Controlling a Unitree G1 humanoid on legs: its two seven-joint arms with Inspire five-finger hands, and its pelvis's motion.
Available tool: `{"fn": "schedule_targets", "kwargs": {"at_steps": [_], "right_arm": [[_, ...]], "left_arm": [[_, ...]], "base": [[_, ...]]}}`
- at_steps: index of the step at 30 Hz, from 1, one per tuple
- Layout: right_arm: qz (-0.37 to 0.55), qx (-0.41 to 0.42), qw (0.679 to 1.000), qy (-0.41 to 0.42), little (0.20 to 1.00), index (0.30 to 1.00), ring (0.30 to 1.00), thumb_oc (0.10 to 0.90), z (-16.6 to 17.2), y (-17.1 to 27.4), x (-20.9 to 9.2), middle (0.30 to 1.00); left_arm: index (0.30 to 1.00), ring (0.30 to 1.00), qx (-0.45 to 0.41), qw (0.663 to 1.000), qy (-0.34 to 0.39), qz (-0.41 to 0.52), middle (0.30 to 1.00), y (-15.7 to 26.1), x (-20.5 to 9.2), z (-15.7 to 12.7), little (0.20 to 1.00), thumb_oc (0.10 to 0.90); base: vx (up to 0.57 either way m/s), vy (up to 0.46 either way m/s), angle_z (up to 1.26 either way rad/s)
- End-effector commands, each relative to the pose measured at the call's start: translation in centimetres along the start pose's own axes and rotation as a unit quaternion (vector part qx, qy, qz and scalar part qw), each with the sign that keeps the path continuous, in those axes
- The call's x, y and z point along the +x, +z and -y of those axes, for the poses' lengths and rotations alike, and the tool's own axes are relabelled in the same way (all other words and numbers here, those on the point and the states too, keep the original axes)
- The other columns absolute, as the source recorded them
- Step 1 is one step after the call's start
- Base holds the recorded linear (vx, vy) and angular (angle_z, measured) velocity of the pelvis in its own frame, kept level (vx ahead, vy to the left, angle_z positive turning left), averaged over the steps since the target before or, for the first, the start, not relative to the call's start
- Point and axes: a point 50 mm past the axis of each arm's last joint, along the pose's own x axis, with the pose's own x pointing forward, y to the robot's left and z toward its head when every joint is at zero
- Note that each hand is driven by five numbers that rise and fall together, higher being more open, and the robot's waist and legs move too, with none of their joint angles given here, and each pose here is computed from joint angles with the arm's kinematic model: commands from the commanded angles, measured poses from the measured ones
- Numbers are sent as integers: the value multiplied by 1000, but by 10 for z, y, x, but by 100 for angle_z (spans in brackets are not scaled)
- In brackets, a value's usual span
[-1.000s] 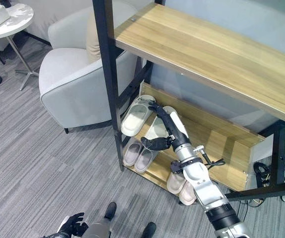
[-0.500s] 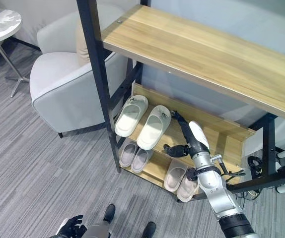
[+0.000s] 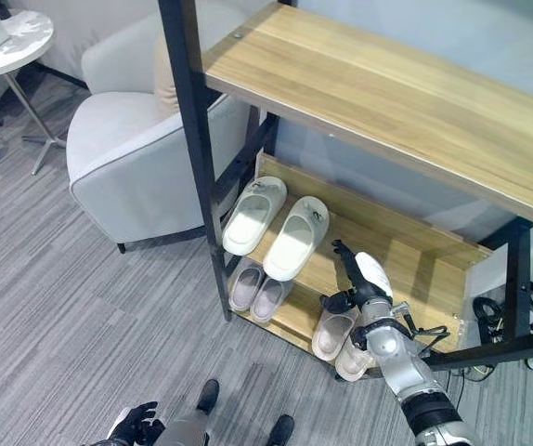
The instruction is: Arrange the slippers neatly on the shoe rack.
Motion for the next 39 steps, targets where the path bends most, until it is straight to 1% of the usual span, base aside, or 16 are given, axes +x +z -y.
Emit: {"fn": "schedule_targets", "kwargs": {"at_steps": [1, 10, 15, 20, 25, 27, 28, 29, 30, 31, 34, 35, 36, 39], "right_arm": [[105, 15, 989, -101, 900, 900, 900, 800, 45, 53, 31, 900], [146, 20, 985, -84, 900, 900, 900, 800, 40, 86, 48, 900], [164, 2, 983, -79, 900, 900, 900, 800, 40, 101, 56, 900], [166, -1, 983, -75, 900, 900, 900, 800, 41, 101, 55, 900], [190, 3, 980, -61, 900, 900, 900, 800, 40, 100, 39, 900], [207, 0, 977, -54, 900, 900, 900, 800, 42, 100, 28, 900], [207, 0, 977, -54, 900, 900, 900, 800, 43, 100, 28, 900], [219, -4, 975, -48, 900, 900, 900, 800, 44, 98, 17, 900], [217, -4, 975, -48, 900, 900, 900, 800, 44, 97, 16, 900], [231, 7, 972, -38, 900, 900, 900, 800, 46, 95, 2, 900], [245, 29, 969, -14, 900, 900, 900, 800, 49, 90, -21, 900], [245, 29, 969, -14, 900, 900, 900, 800, 49, 90, -22, 900], [246, 42, 968, 11, 900, 900, 900, 800, 46, 84, -34, 900], [237, 57, 969, 48, 900, 900, 900, 800, 37, 74, -51, 900]], "left_arm": [[900, 900, 32, 998, -55, 3, 900, 3, -4, 37, 900, 800], [900, 900, 33, 998, -56, 11, 900, 8, -3, 40, 900, 800], [900, 900, 33, 998, -51, 13, 900, 10, -2, 38, 900, 800], [900, 900, 30, 998, -49, 14, 900, 11, -2, 37, 900, 800], [900, 900, 23, 999, -43, 0, 900, 5, -2, 33, 900, 800], [900, 900, 15, 999, -40, -7, 900, 2, -2, 32, 900, 800], [900, 900, 16, 999, -40, -8, 900, 2, -2, 32, 900, 800], [900, 900, 8, 999, -37, -14, 900, 0, -2, 30, 900, 800], [900, 900, 9, 999, -38, -14, 900, -1, -2, 30, 900, 800], [900, 900, 1, 999, -36, -16, 900, -1, -2, 29, 900, 800], [900, 900, -4, 999, -39, -23, 900, -4, -3, 29, 900, 800], [900, 900, -3, 999, -39, -23, 900, -4, -3, 29, 900, 800], [900, 900, -7, 999, -44, -24, 900, -5, -3, 30, 900, 800], [900, 900, -14, 998, -53, -29, 900, -7, -4, 33, 900, 800]], "base": [[3, 15, 4], [10, 7, 6], [2, -1, -1], [0, 0, 0], [0, 0, 0], [0, 0, 0], [0, 0, 0], [0, 0, 0], [0, 0, 0], [-4, -24, -4], [-3, -27, -9], [-11, -37, -18], [-17, -35, -14], [-16, -33, -18]]}}
